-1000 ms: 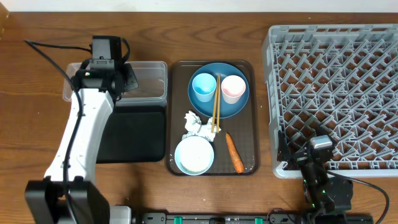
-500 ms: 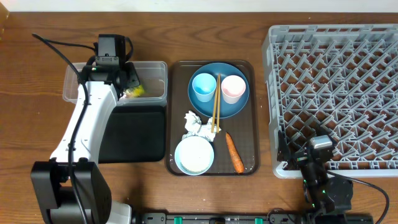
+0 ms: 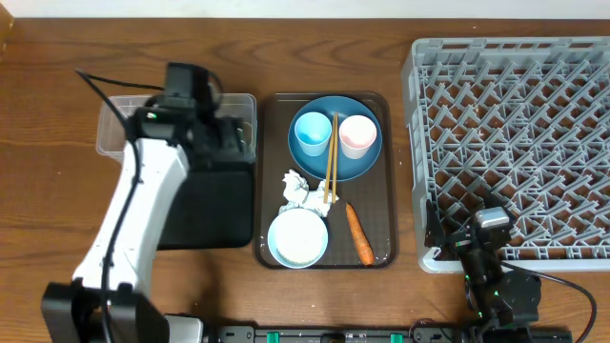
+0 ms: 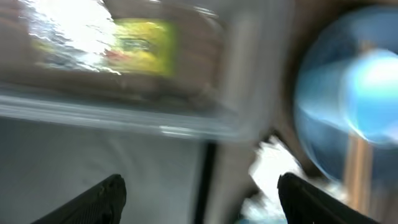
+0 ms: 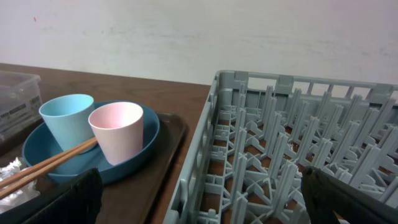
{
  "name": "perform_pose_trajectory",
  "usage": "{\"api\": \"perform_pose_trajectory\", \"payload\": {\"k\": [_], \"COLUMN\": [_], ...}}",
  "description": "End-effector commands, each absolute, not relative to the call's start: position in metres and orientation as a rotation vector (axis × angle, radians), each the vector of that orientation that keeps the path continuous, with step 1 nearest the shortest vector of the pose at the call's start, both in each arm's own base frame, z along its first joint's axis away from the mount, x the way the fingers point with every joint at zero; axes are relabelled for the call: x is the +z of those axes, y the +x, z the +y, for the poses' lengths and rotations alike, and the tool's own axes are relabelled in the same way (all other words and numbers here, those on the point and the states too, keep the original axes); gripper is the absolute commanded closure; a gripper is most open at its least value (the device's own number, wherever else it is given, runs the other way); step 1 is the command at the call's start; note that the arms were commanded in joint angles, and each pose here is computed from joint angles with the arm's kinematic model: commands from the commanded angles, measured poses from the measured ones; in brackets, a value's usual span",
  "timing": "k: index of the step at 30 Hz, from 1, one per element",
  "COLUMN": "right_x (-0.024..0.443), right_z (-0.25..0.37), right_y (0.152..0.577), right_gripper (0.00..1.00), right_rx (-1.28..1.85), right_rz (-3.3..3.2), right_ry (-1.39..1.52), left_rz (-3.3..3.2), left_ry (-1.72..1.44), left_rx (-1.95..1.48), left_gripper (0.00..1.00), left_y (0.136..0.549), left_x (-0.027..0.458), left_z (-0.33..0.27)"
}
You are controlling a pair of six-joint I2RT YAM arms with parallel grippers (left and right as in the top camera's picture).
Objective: Sort waste into correct bins and load items into the dishwasher rack
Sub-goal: 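Reach left gripper back to the crumpled white tissue and grasp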
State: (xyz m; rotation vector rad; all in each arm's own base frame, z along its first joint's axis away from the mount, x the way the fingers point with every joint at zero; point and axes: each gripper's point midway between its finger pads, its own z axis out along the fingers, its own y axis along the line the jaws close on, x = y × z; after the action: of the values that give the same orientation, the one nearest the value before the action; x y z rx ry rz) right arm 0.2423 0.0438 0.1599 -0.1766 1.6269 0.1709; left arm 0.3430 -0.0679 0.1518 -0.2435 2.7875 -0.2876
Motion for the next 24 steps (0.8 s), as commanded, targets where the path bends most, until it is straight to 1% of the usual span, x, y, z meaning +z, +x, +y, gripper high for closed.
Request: {"api": "perform_pose_trajectory", "payload": {"k": [1, 5, 10, 16, 24], "right_x": [0.159, 0.159, 0.159, 0.159, 0.159], "right_z": [0.043, 0.043, 0.043, 0.043, 0.043], "right_y": [0.242, 0.242, 0.242, 0.242, 0.242], "right_gripper": [0.01, 0.01, 0.01, 0.01, 0.01], "right_rx": [0.165, 0.165, 0.165, 0.165, 0.165], "right_rz": [1.627, 1.627, 1.627, 1.627, 1.627], "right_ry": [-0.176, -0.176, -0.176, -0.175, -0.175], "left_rz": [2.828, 2.85, 2.827, 2.833, 2.884], "left_ry": [-0.106, 0.038, 0.023, 0.001, -0.035], "left_rx": [-0.417, -0.322, -0.16, -0.174, -0.167], "left_gripper": [0.2, 0.2, 0.19, 0.2, 0.2], "left_y": [0.326, 0.313, 0.31, 0.306, 0.295], "left_x": [0.155, 0.149, 0.147, 0.142, 0.108], "left_z": [-0.11, -0.133, -0.136, -0.144, -0.143]}}
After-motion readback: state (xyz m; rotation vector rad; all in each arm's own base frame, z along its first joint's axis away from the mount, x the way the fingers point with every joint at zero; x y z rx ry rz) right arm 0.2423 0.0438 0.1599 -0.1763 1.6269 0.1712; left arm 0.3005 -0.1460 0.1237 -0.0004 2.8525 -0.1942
